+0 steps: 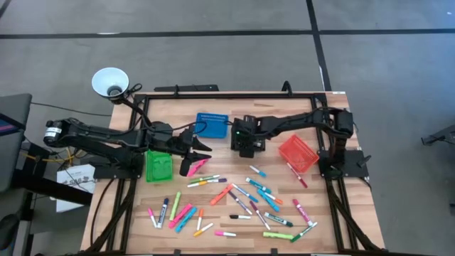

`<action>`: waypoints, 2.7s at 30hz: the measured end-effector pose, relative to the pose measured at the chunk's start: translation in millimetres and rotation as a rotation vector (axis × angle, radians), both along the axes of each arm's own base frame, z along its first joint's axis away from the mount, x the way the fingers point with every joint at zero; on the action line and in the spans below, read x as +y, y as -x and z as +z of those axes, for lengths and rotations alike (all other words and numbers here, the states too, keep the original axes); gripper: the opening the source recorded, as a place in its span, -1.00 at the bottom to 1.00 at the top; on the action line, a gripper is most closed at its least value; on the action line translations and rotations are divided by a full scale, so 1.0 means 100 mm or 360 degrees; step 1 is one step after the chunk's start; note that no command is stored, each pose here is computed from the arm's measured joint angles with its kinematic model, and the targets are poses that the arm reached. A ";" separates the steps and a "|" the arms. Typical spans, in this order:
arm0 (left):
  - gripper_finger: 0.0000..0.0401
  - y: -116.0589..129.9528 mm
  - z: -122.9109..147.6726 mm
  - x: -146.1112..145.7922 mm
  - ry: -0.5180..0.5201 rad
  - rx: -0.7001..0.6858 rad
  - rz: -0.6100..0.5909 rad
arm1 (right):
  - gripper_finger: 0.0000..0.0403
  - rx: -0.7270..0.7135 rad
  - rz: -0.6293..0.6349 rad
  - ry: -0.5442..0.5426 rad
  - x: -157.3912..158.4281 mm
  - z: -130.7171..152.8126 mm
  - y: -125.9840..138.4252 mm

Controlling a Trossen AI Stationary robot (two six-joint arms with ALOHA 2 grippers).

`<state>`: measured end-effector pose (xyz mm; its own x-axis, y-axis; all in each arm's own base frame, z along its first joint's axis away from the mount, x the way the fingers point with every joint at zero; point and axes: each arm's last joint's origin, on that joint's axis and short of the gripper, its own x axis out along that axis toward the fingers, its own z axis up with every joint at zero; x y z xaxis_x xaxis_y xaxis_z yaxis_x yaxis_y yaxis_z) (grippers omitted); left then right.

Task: Pick & Place Markers
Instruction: Put the light green marker pen into the black basket, then put the blue marker pen into the black basket

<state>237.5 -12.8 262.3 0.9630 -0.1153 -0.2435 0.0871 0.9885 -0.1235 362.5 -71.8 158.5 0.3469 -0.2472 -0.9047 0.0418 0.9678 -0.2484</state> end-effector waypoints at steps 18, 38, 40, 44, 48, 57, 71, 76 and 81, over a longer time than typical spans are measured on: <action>-0.40 0.01 -0.02 -0.08 0.0011 0.0034 -0.0050 | -0.14 0.0300 0.0041 -0.0067 0.28 0.99 -0.06; -0.40 0.08 -0.05 -0.44 0.0043 0.0091 -0.0162 | -0.46 0.0168 -0.0200 -0.0699 1.31 0.40 1.00; -0.40 0.08 -0.05 -0.44 0.0038 0.0088 -0.0141 | -0.46 0.0149 -0.0215 -0.0724 1.39 0.31 1.01; -0.40 0.08 -0.05 -0.43 0.0029 0.0086 -0.0109 | -0.44 0.0152 -0.0215 -0.0744 1.53 0.20 0.96; -0.40 0.08 -0.05 -0.43 0.0029 0.0086 -0.0107 | -0.36 0.0170 -0.0219 -0.0750 1.62 0.08 0.90; -0.40 0.08 -0.05 -0.43 0.0028 0.0085 -0.0102 | -0.18 0.0289 -0.0268 -0.0674 1.70 -0.24 0.83; -0.40 0.08 -0.05 -0.43 0.0007 0.0081 -0.0108 | -0.79 0.0149 -0.0237 -0.0621 1.67 -0.12 0.78; -0.40 0.08 -0.05 -0.43 0.0005 0.0081 -0.0109 | -0.78 -0.0133 -0.0255 -0.0652 1.56 0.37 0.68; -0.40 0.08 -0.05 -0.43 0.0005 0.0080 -0.0109 | -0.63 -0.0369 -0.0110 -0.0283 1.27 0.83 0.63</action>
